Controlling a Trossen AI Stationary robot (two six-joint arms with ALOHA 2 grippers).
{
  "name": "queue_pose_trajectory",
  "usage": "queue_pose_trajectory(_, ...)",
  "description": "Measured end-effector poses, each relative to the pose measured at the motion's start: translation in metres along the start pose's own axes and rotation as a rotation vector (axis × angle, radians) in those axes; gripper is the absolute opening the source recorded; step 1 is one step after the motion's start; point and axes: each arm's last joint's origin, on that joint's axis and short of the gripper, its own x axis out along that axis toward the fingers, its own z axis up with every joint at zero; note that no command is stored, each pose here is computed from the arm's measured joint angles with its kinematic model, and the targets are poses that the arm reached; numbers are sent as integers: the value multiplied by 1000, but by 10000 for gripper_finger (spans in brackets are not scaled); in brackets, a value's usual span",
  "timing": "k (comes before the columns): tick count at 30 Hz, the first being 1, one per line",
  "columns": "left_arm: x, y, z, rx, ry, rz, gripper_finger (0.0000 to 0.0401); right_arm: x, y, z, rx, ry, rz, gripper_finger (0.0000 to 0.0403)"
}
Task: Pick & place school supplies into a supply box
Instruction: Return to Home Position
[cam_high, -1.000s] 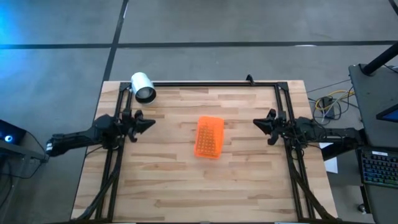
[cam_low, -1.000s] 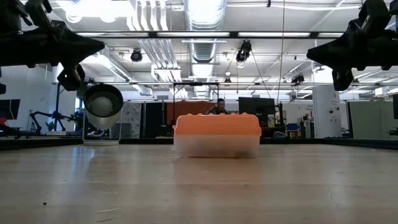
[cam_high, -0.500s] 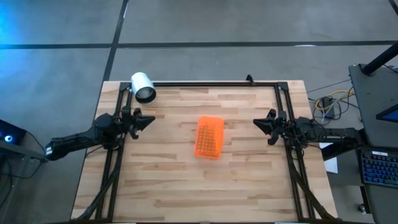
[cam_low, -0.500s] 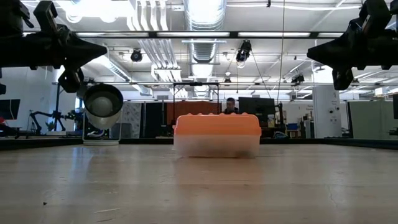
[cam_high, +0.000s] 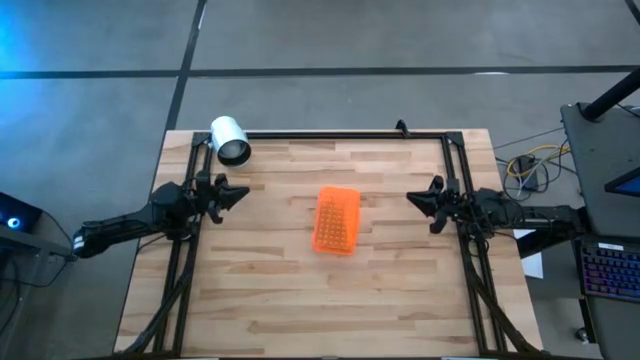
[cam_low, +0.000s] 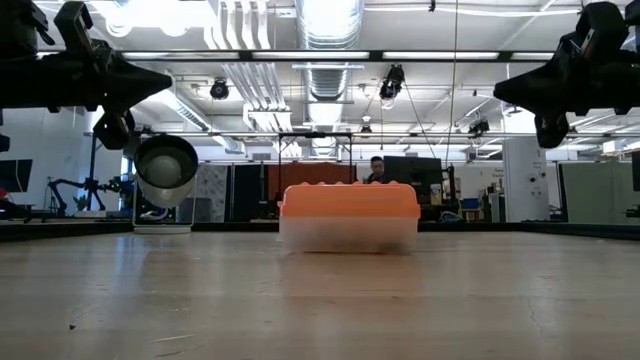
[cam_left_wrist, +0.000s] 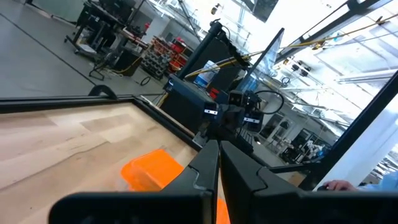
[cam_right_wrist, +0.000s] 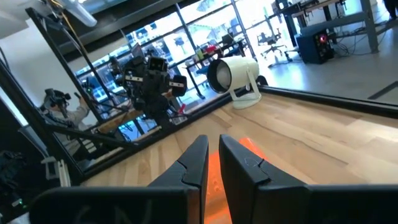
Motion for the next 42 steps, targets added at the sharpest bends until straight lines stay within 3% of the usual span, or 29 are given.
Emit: queue_pose_trajectory(42,0,0,0,0,0,-1,0,1,-1,-2,-5,19,-10,34)
